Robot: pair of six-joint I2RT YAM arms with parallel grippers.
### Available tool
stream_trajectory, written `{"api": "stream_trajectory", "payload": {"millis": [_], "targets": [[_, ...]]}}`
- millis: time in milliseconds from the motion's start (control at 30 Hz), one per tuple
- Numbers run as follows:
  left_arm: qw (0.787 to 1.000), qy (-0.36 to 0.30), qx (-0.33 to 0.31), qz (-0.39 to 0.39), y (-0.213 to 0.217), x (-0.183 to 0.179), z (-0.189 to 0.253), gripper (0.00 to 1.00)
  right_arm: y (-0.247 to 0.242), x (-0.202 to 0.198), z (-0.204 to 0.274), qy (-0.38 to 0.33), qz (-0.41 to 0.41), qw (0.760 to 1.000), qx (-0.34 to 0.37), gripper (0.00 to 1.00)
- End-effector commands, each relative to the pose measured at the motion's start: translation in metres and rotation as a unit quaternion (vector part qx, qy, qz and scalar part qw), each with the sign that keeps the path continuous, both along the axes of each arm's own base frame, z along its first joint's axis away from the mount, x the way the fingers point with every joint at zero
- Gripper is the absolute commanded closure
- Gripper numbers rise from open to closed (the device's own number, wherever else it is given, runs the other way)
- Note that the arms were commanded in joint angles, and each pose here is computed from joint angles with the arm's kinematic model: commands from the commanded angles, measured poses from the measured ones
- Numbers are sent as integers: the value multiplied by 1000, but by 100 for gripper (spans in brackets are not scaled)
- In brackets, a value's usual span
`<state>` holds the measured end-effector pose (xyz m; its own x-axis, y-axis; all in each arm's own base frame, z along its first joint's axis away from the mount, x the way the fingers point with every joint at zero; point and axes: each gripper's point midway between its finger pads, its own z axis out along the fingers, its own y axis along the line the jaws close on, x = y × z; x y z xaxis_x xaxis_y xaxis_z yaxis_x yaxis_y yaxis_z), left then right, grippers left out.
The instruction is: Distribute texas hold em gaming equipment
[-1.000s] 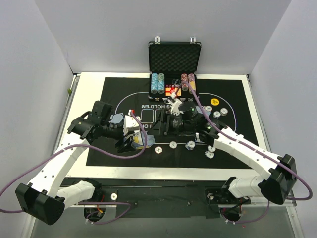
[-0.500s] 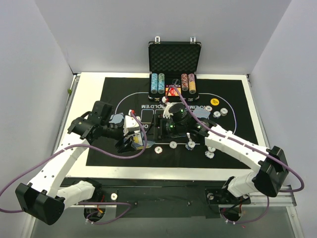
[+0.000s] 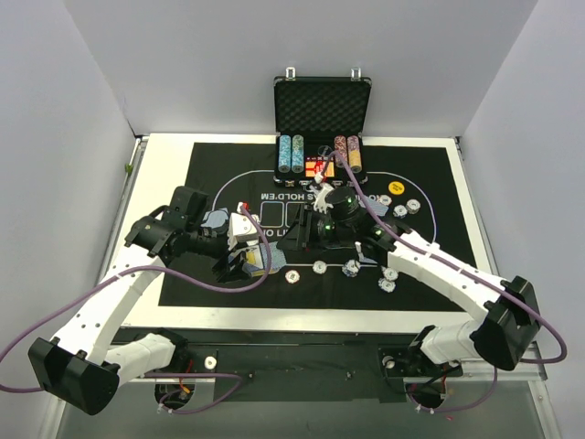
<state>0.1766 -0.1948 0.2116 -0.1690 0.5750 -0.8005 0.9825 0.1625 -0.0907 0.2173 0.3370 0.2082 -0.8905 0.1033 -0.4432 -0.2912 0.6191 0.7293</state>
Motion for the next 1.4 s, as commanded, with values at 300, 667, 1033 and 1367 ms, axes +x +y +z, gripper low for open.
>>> {"api": "stream_trajectory", "payload": {"millis": [300, 667, 1033, 1367], "targets": [[998, -40, -45, -13, -10, 3, 32, 97, -15, 1, 24, -35, -23, 999, 24, 59], [998, -39, -48, -14, -12, 4, 33, 97, 4, -14, 11, -35, 18, 999, -13, 50], [998, -42, -52, -13, -13, 4, 37, 98, 2, -12, 4, -28, 11, 1000, -6, 74], [998, -44, -53, -12, -13, 4, 38, 98, -16, -6, 11, -24, -21, 999, 25, 96]]}}
